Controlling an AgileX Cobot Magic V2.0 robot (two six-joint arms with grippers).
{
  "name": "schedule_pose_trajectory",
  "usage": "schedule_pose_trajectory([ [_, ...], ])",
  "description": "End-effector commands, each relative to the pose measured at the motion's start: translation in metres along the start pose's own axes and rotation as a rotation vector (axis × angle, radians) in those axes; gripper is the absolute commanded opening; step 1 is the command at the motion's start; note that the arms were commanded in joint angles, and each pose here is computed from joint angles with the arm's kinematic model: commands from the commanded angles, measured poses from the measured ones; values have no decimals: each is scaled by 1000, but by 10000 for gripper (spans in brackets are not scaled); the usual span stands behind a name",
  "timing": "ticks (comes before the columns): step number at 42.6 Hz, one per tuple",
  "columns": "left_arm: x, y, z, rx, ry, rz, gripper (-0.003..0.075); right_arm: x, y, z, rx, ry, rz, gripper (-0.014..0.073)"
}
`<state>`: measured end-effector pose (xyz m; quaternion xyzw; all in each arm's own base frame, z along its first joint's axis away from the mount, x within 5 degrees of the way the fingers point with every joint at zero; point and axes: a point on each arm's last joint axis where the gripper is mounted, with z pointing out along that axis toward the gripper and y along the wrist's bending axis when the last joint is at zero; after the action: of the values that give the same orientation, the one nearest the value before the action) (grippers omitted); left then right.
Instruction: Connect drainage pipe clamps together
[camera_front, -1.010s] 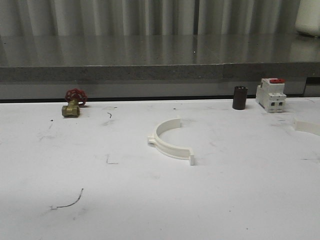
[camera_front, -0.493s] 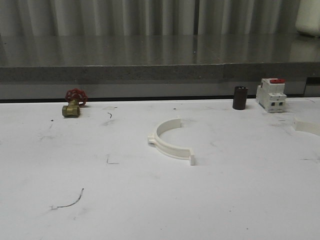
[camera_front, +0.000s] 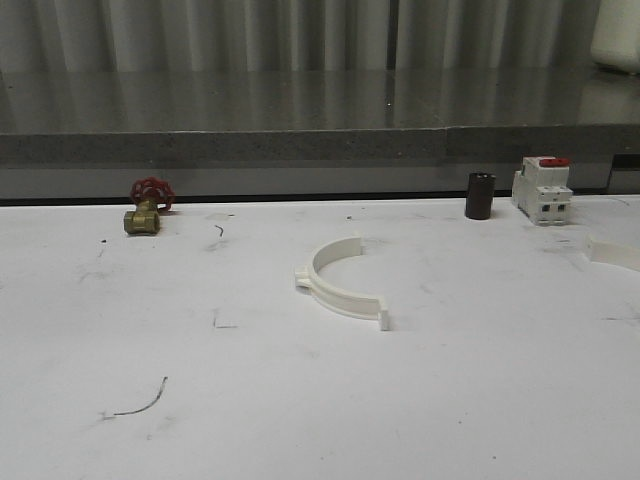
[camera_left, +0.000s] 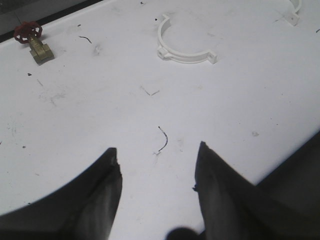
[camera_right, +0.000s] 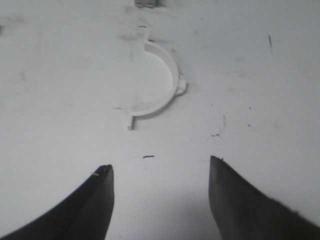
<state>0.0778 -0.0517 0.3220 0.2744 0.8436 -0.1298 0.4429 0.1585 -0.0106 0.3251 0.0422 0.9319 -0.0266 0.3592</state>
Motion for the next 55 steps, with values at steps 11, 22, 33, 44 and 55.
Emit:
schedule_pose_trajectory([
  [11,-12,0,-4,1,-79,-12,336,-63,-23,66,30,222,104,447],
  [22,-12,0,-4,1,-79,-12,336,-88,-22,132,-27,311,78,447],
  [33,-12,0,-4,1,-79,-12,336,-93,-24,190,-27,335,59,447],
  [44,-12,0,-4,1,-79,-12,336,-82,-25,229,-25,363,60,447],
  [55,-12,0,-4,1,-79,-12,336,-76,-25,244,-25,382,61,447],
])
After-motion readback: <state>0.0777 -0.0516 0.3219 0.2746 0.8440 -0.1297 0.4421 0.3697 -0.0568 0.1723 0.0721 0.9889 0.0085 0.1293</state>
